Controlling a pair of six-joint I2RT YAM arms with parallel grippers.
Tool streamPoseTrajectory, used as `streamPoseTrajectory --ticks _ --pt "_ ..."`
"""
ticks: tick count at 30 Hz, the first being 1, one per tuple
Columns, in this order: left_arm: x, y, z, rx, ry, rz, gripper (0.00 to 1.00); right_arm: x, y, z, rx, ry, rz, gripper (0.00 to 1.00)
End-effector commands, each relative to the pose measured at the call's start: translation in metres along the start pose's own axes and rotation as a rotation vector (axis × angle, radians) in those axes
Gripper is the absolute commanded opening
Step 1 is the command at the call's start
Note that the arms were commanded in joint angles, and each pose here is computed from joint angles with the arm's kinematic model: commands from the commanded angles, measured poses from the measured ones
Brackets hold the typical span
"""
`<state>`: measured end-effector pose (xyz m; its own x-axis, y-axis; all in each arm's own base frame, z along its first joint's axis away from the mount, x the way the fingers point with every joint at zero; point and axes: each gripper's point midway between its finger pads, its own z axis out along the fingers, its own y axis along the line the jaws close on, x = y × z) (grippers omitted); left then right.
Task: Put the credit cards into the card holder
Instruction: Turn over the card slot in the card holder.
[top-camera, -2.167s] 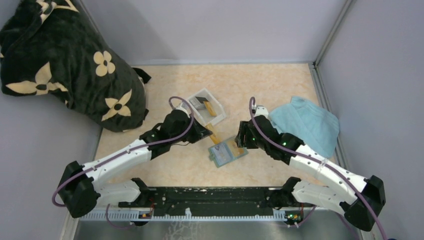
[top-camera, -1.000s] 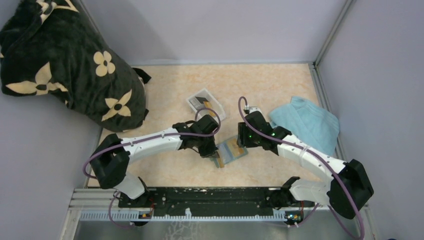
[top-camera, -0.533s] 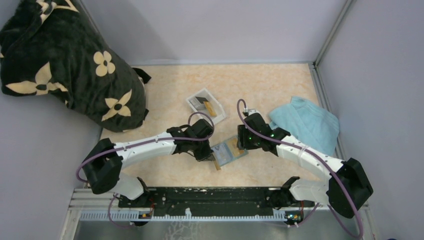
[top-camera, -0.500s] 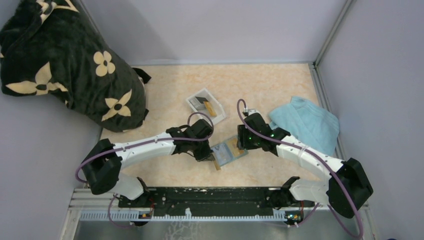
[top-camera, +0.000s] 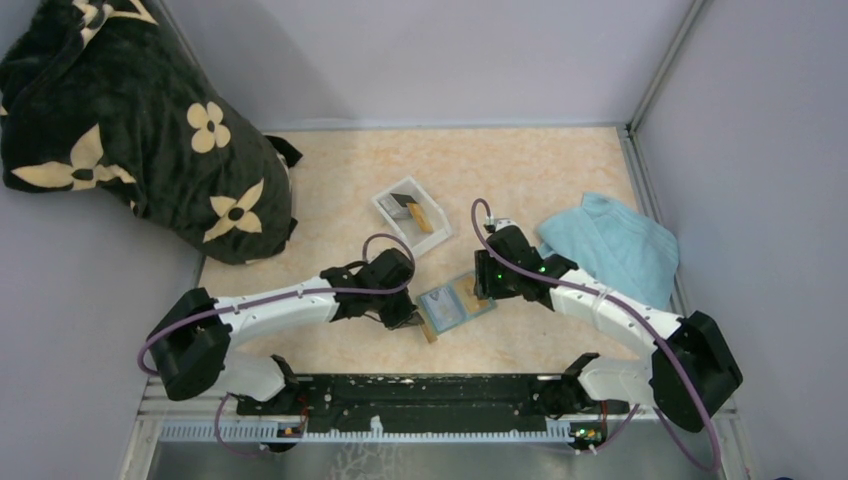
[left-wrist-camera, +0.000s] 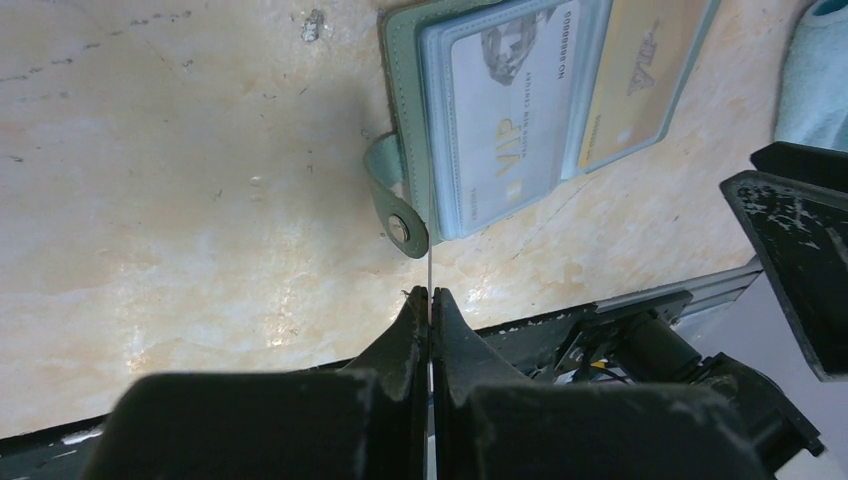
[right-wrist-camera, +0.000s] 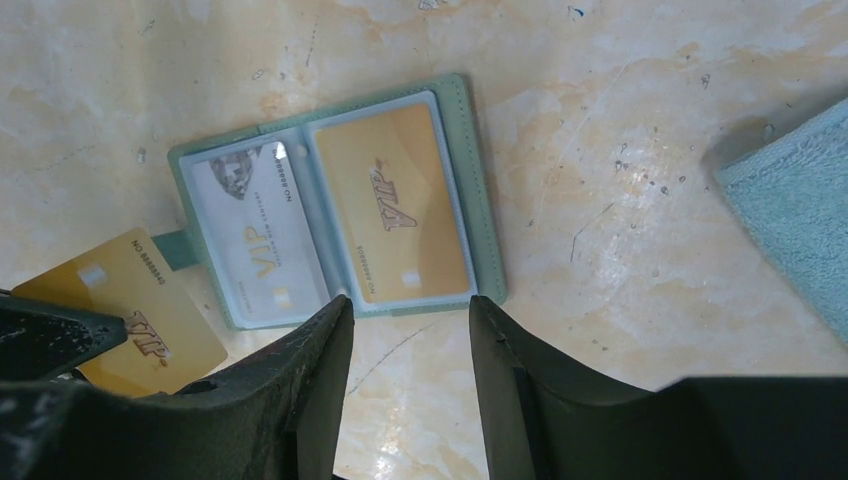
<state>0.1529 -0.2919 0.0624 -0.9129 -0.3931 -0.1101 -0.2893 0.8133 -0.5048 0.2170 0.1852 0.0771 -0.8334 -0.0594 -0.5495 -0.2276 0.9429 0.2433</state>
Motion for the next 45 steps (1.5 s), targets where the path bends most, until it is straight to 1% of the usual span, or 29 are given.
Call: streamPoseTrajectory --ticks 1,4,19,27,34,45 --pt "-0.011 -0.015 -0.006 0.099 -0.053 -0.046 0.00 -0.012 0.001 0.002 -0.005 -0.031 -0.006 0.47" --pt "-0.014 -0.016 -0.007 0.130 -0.066 -0.064 0.00 -0.012 0.000 0.003 -0.001 -0.027 -0.009 0.47" --pt "-0.022 -0.011 -0.003 0.132 -0.086 -0.090 0.00 -0.015 -0.003 0.006 0.013 -0.021 -0.016 0.47" --pt "-0.022 -0.008 0.000 0.101 -0.079 -0.075 0.00 -0.015 -0.005 0.008 0.016 -0.018 -0.016 0.47" --pt "-0.023 -0.010 0.002 0.036 -0.063 -0.032 0.00 -0.016 -0.006 0.010 0.017 -0.015 -0.014 0.47" --pt "-0.021 -0.011 0.008 0.037 -0.050 -0.033 0.00 -0.015 -0.010 0.012 0.025 -0.012 -0.016 0.47"
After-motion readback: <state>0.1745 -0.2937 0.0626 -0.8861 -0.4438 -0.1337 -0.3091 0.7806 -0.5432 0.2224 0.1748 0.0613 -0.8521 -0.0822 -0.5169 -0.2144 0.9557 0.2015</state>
